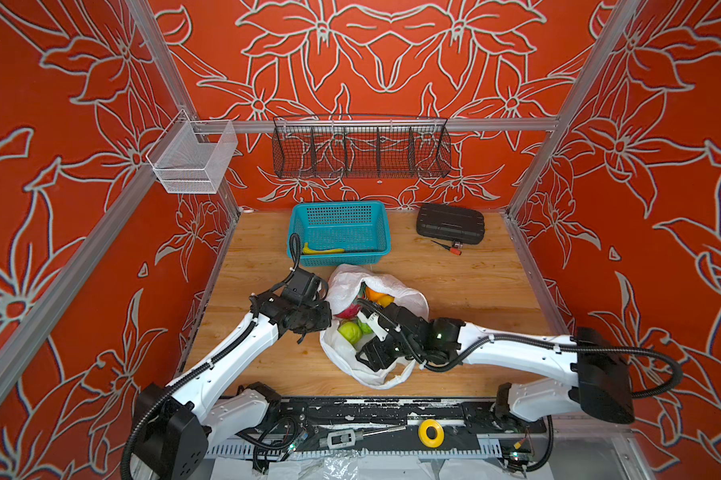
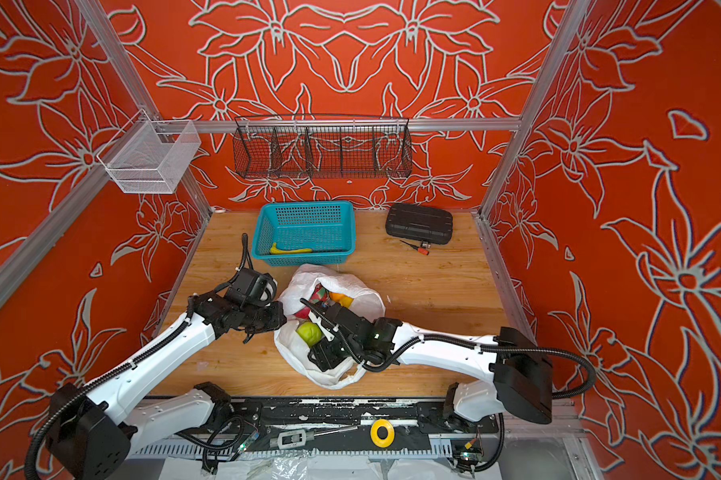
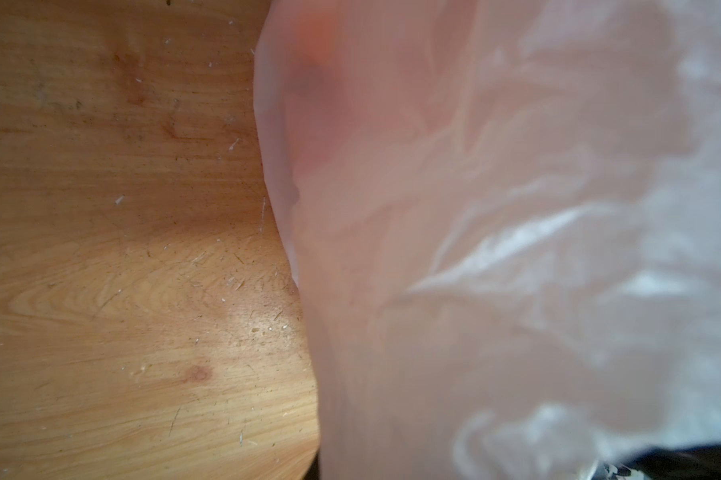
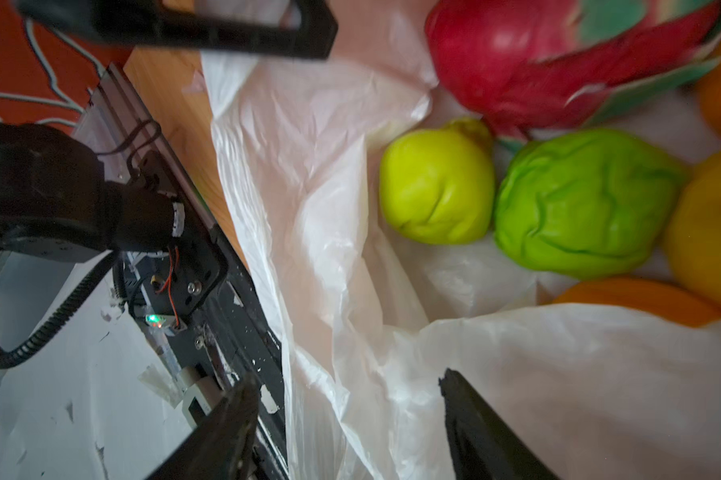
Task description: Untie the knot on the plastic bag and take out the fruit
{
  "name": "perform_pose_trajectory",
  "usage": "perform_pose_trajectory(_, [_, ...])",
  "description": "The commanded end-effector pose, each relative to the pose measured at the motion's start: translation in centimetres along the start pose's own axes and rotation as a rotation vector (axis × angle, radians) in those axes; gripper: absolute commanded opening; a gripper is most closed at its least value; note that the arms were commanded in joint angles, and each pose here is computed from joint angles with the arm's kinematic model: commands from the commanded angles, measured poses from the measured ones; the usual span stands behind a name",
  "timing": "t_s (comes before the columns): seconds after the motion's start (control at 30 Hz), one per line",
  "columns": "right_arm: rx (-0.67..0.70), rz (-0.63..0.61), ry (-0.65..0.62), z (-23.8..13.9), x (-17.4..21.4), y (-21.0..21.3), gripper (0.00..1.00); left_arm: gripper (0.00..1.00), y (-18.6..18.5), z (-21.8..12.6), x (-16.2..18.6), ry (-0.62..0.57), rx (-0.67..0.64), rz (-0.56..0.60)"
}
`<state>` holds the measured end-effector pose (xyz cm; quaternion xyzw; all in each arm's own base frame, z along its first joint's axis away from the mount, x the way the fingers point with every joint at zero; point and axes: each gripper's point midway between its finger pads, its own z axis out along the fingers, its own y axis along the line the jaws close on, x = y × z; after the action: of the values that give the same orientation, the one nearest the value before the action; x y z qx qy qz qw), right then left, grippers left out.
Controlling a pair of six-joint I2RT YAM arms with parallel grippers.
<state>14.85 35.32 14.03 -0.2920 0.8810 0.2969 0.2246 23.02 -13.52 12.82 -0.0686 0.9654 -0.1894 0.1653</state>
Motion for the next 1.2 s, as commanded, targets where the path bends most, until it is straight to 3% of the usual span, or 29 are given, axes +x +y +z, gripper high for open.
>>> perform_pose_trajectory(0.0, [0.127, 0.046, -0.133, -1.3, -3.0, -1.6, 0.75, 0.11, 0.9, -0.1, 0.6, 0.011, -0.036, -0.008])
perform_pose_trajectory(0.2, [0.246, 0.176, -0.13, 0.2, -4.4, -2.9, 0.74, 0.12, 1.5, -0.5, 0.7, -0.01, -0.06, -0.013])
perform_pose_trajectory(0.33, [0.296, 0.413, -0.097, 2.0, -4.5, -3.2, 0.69, 0.11, 2.8, -0.9, 0.7, -0.021, -0.133, -0.023])
perform_pose_trajectory(0.57, [0.343, 0.754, -0.052, 5.5, -2.4, -3.7, 0.7, 0.06, 4.0, -1.7, 0.9, -0.034, -0.194, -0.027])
perform_pose_trajectory(0.87, [0.32, 0.755, -0.087, 8.4, -3.3, -3.5, 0.84, 0.05, 4.2, -1.9, 0.9, -0.036, -0.206, -0.016])
perform_pose_trajectory(1.17, [0.371, 0.728, -0.139, 9.8, -4.0, -4.7, 0.86, 0.05, 3.9, -1.9, 0.8, -0.038, -0.193, -0.01])
